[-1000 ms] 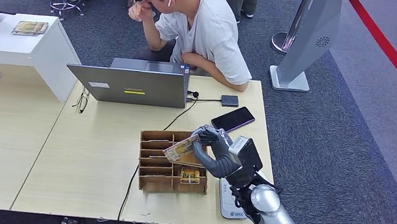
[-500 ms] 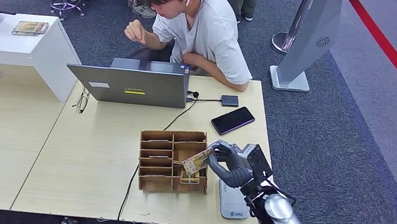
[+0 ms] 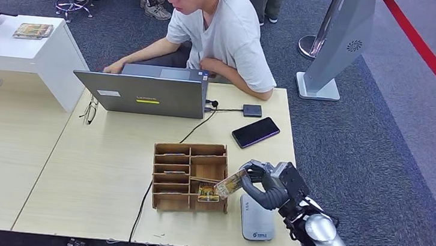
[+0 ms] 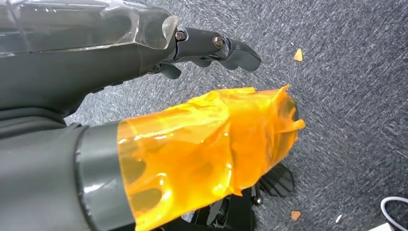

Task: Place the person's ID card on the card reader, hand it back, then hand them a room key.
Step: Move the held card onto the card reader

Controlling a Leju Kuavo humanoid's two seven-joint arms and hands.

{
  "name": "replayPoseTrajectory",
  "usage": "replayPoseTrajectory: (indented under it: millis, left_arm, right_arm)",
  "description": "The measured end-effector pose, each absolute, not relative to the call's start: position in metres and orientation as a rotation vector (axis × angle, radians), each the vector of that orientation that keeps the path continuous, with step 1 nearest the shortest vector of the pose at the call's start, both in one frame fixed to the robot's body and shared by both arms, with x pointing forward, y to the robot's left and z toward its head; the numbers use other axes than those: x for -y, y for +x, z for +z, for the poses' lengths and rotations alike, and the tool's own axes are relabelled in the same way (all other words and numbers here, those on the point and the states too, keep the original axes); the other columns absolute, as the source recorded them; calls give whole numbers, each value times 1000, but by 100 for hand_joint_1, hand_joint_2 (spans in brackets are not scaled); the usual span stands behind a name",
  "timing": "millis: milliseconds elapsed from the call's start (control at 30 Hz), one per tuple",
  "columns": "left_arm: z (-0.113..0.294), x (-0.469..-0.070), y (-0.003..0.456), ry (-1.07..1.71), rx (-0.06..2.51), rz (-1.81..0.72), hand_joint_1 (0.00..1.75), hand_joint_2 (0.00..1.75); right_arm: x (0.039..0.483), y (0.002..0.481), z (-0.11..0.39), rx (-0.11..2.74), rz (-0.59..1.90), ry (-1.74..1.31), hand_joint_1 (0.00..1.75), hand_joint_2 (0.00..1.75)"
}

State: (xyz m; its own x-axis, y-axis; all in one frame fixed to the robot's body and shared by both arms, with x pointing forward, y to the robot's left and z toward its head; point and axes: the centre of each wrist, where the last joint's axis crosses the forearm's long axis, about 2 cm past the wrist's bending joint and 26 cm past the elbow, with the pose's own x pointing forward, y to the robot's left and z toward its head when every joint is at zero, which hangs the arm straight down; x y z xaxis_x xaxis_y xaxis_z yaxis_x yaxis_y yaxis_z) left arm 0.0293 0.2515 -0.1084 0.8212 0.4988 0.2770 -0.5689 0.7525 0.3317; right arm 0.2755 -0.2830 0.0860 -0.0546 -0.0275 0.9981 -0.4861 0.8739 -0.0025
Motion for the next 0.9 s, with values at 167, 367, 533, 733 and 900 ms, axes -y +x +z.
replayPoseTrajectory:
  millis: [167, 367, 533, 733, 900]
  left_arm:
    - [-108, -251, 30, 416, 180, 586, 0, 0]
    - [-108, -250, 30, 414, 184, 586, 0, 0]
    - [-108, -250, 30, 414, 186, 586, 0, 0]
    - [-108, -251, 31, 411, 190, 586, 0, 0]
    - [-109, -252, 31, 410, 195, 585, 0, 0]
  right_arm:
    - [297, 275, 83, 1565, 447, 380, 175, 175]
    - [312, 273, 79, 1528, 501, 344, 175, 175]
    - [325, 272, 77, 1493, 559, 305, 175, 175]
    - [339, 271, 75, 1446, 631, 282, 175, 175]
    - [349, 271, 75, 1416, 677, 282, 175, 175]
